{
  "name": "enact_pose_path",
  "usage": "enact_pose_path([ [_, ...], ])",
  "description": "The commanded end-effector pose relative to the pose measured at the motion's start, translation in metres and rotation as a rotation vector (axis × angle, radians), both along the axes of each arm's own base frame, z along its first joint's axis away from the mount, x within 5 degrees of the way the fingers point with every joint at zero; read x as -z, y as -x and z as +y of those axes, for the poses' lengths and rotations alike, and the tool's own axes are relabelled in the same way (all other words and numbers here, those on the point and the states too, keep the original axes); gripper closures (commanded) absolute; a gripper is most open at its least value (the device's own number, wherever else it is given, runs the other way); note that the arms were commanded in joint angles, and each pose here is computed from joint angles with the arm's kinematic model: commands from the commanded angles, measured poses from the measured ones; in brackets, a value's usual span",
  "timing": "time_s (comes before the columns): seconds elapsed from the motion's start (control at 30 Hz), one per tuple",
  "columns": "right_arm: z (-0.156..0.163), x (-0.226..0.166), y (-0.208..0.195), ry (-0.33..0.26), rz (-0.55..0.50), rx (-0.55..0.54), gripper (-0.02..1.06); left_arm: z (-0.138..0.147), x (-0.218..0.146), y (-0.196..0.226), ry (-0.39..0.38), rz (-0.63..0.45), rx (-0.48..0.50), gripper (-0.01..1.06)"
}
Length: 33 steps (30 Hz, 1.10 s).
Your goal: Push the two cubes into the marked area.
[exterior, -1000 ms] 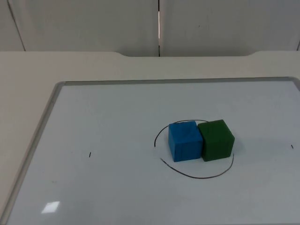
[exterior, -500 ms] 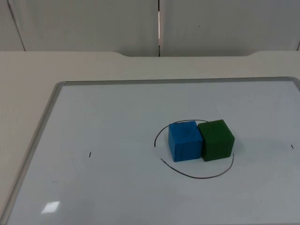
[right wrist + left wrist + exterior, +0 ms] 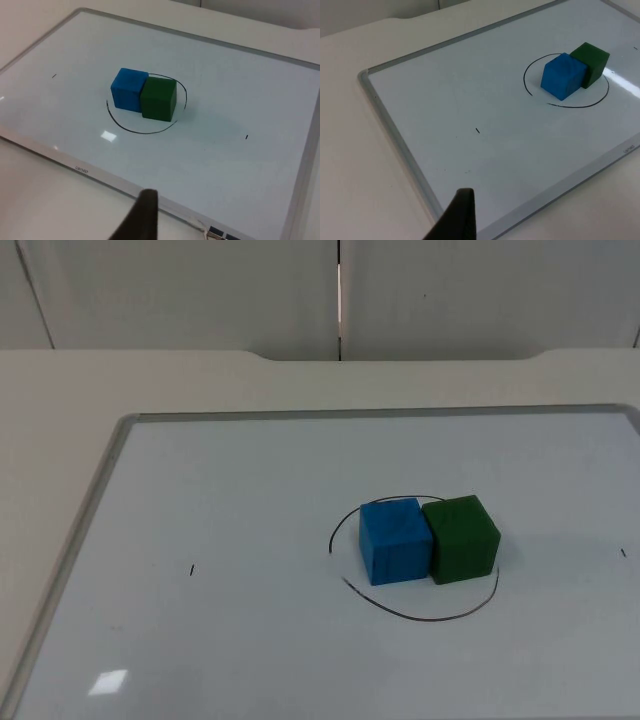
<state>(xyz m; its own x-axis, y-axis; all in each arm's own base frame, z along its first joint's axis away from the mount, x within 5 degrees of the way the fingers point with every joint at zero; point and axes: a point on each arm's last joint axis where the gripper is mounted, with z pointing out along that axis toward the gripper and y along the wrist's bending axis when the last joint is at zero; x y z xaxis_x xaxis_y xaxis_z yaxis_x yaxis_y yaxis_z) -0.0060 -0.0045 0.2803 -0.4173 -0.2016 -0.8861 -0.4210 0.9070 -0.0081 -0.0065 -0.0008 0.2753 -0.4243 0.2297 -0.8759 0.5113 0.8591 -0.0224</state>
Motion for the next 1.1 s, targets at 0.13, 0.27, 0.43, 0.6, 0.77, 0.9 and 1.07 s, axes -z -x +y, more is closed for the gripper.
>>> enact_pose_path([
  [0.13, -0.0004, 0.0004, -0.0003, 0.002, -0.007, -0.002, -0.01, 0.0001, 0.0008, -0.0006, 0.004, -0.009, -0.006, 0.0],
  [0.27, -0.0004, 0.0004, -0.0003, 0.002, -0.007, -0.002, -0.01, 0.0001, 0.0008, -0.0006, 0.004, -0.009, -0.006, 0.0],
  [0.43, -0.0002, 0.0004, -0.0002, 0.001, -0.006, -0.004, -0.01, 0.0001, 0.0008, -0.0006, 0.004, -0.009, -0.006, 0.0],
  [0.6, -0.0002, 0.0004, -0.0002, 0.0, -0.006, 0.0, -0.01, 0.0001, 0.0008, -0.0006, 0.004, -0.009, -0.006, 0.0],
  [0.77, 0.0001, 0.0004, 0.0001, 0.001, -0.006, 0.046, -0.01, 0.0001, 0.0008, -0.0006, 0.004, -0.009, -0.006, 0.0],
  [0.9, 0.0005, 0.0004, 0.0003, 0.001, -0.006, 0.11, -0.01, 0.0001, 0.0008, -0.0006, 0.004, -0.009, -0.006, 0.0],
  [1.07, 0.0011, 0.0004, 0.0007, 0.001, -0.006, 0.207, -0.01, 0.0001, 0.0008, -0.0006, 0.004, -0.009, -0.006, 0.0],
])
